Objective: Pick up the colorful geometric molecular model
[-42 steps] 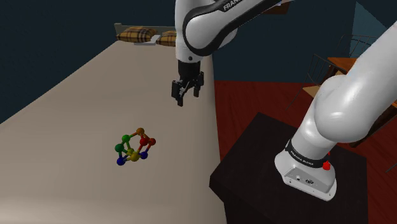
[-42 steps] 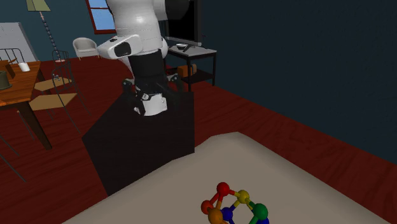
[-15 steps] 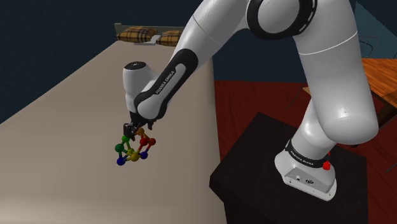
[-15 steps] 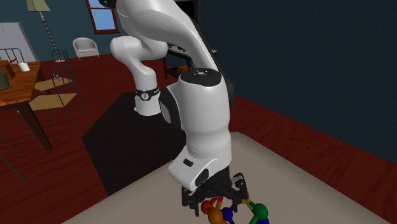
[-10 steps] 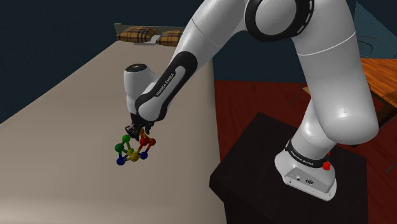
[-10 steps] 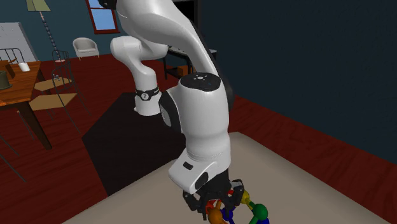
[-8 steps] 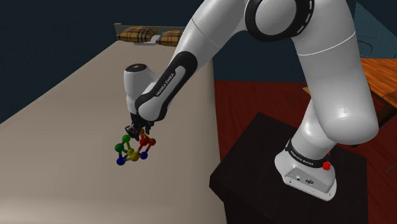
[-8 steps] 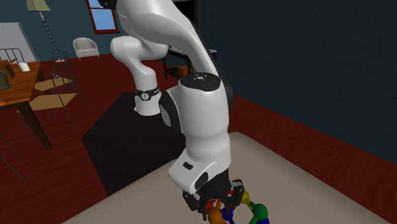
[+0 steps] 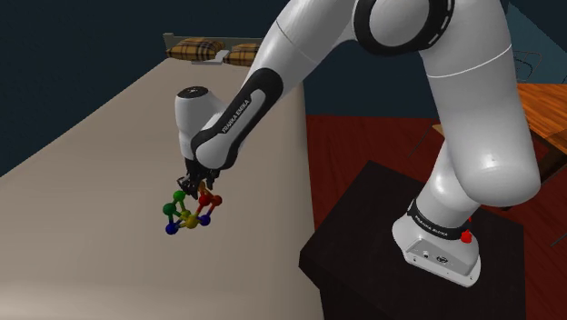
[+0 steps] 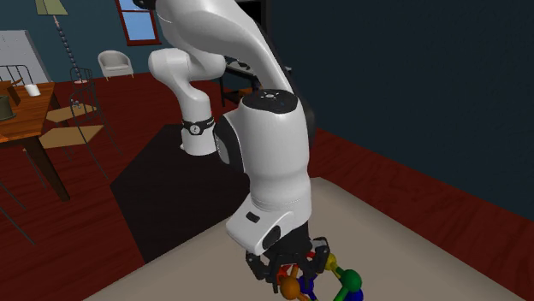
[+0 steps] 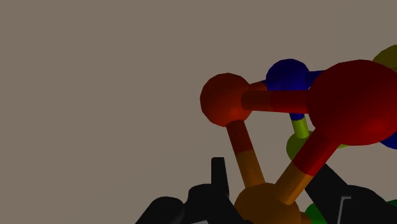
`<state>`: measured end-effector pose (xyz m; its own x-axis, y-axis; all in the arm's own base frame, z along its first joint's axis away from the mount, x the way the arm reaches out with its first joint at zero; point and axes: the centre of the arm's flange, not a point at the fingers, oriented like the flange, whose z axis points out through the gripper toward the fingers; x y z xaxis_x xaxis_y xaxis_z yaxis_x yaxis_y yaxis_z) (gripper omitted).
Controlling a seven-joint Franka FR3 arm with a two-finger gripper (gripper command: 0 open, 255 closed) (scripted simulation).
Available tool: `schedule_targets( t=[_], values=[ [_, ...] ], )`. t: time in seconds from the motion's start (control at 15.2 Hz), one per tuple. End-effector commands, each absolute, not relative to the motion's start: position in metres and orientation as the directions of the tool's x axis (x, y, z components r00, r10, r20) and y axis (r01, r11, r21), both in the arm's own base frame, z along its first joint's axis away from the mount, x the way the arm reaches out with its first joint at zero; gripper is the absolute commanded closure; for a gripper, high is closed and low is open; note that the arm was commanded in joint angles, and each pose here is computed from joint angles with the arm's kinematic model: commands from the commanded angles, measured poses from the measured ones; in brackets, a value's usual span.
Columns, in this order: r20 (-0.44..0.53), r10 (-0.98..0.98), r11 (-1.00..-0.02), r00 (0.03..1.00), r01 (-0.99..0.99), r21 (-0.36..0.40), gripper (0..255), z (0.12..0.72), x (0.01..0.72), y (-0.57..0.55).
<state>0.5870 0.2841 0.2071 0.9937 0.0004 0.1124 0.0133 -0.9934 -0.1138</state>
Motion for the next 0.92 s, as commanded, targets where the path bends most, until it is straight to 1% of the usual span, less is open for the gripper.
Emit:
schedule_targets(
  t=[0.0, 0.73, 0.86],
  values=[
    [0.113, 0.001, -0.993, 0.994, 0.014, -0.114, 255, 0.216, 0.587, 0.284],
    [0.113, 0.001, -0.993, 0.994, 0.014, -0.114, 255, 0.275, 0.587, 0.284],
    [0.113, 0.001, -0.993, 0.994, 0.014, -0.114, 255, 0.275, 0.587, 0.284]
  ],
)
